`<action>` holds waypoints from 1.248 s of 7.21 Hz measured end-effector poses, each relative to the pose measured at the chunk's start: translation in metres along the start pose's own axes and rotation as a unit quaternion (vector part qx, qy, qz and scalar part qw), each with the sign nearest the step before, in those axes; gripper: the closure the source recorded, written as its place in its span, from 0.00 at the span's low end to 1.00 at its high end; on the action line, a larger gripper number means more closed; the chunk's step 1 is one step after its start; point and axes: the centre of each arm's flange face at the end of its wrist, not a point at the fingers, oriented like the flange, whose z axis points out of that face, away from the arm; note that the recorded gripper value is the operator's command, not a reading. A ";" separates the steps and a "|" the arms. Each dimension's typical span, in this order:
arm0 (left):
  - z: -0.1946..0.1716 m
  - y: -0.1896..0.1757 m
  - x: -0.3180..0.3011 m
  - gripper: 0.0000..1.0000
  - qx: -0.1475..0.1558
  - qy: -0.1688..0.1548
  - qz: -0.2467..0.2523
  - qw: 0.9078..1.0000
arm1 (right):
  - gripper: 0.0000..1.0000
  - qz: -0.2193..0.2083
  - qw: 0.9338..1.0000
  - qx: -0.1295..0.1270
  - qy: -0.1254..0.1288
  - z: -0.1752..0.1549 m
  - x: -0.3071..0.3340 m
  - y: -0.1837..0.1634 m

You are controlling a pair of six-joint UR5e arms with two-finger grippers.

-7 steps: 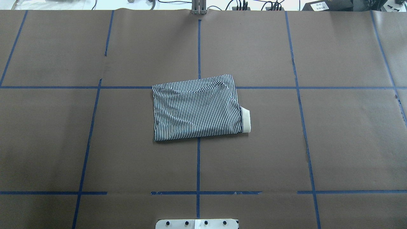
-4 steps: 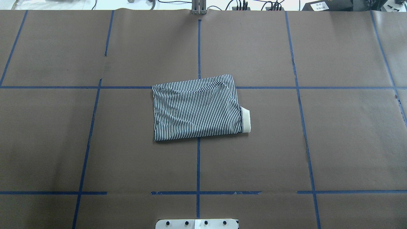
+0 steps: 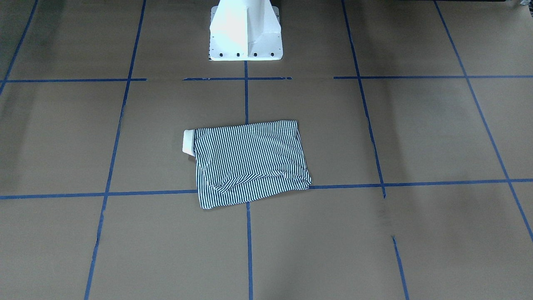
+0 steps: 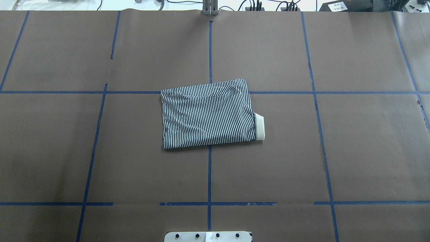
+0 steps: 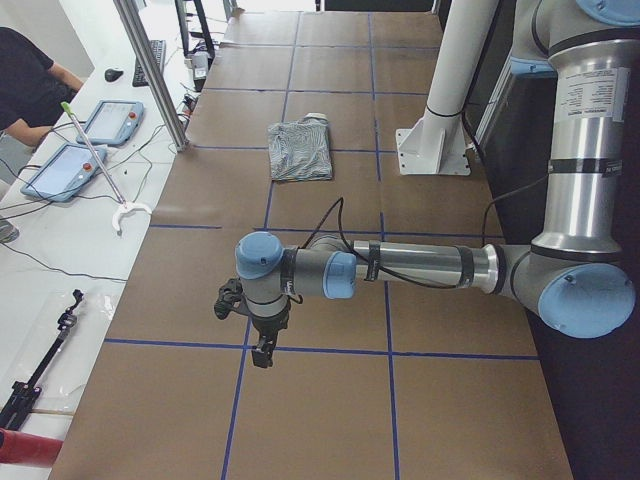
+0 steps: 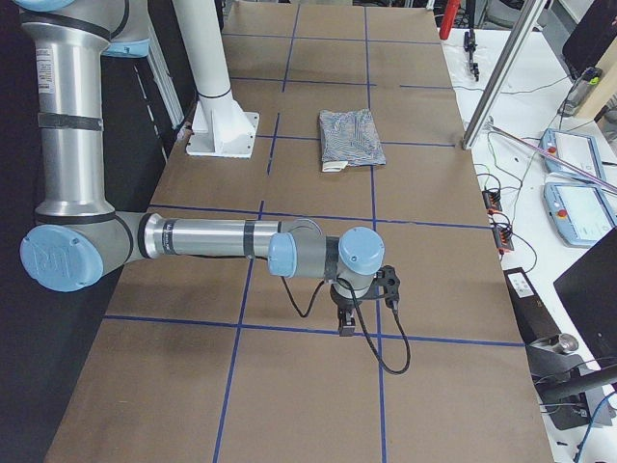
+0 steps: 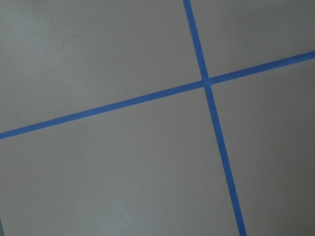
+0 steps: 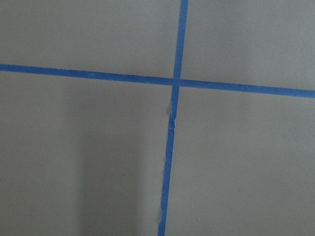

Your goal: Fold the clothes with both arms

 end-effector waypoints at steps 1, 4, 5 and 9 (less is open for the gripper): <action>0.000 0.000 0.002 0.00 0.001 0.013 -0.030 0.999 | 0.00 0.001 1.000 0.000 0.000 0.000 0.000 0.000; 0.002 0.000 0.003 0.00 0.000 0.025 -0.095 0.995 | 0.00 0.001 1.000 0.000 0.000 0.000 0.000 0.000; 0.003 0.001 0.003 0.00 0.000 0.025 -0.098 0.995 | 0.00 0.001 1.000 0.000 0.000 0.000 0.000 0.000; 0.003 -0.001 0.003 0.00 0.001 0.025 -0.098 0.995 | 0.00 -0.003 1.000 0.003 0.000 -0.003 -0.003 -0.004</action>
